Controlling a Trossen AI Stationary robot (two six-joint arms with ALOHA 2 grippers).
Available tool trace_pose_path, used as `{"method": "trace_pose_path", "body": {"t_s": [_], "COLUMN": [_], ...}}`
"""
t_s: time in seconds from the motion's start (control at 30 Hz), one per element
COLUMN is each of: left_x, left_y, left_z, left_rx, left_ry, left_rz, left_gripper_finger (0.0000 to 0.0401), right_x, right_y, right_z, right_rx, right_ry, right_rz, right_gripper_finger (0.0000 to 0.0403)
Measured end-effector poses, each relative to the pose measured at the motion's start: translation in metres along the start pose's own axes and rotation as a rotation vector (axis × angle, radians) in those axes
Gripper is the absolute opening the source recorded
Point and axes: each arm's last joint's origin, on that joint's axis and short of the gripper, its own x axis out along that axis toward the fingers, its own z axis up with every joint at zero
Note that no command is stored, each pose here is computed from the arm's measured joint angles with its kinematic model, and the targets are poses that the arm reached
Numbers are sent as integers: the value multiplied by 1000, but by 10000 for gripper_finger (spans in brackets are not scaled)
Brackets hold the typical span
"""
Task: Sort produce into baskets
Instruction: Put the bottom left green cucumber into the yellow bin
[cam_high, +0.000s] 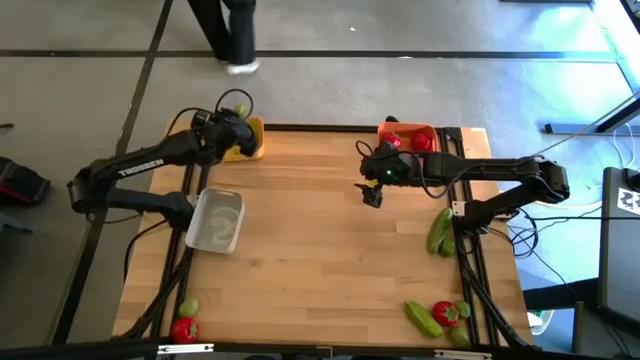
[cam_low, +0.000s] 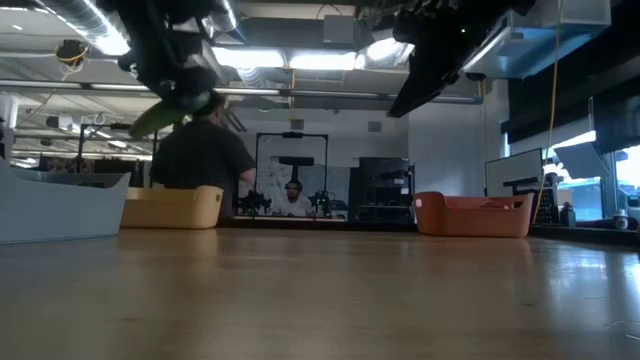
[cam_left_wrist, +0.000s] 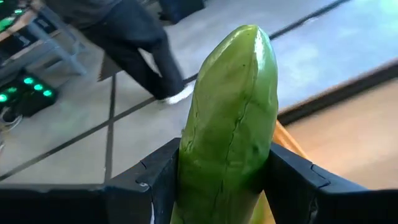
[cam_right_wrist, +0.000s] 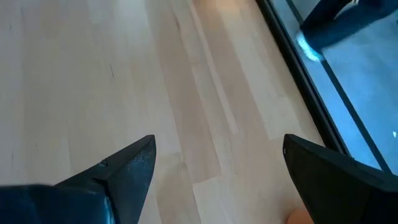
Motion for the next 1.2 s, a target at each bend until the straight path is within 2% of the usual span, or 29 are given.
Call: {"method": "trace_pose_path", "body": {"t_s": [0.1,0.33,0.57,0.77,1.2], "left_x": [15,39,62,83,114], "left_y": [3,8,6,-7,-30], "left_z": [-4,-8,-26,-42,-66], "left_rx": [-9,-109,-106,-135,-86], "left_ry": [2,-11,62,100,198], "left_rz": [36,61,63,62,80], "left_gripper_finger": [194,194,194,194,194], "right_x": [6,17,17,17,17], "right_y": [2,4,3,3,3], "right_z": [-1,-3,-3,-3,-3], "right_rx": [-5,-17,-15,-23,-32], "right_ry": [14,54,48,47,48], "right_rz": [1,-27,-36,-38,-38], "right_gripper_finger": [339,339,339,339,339]}}
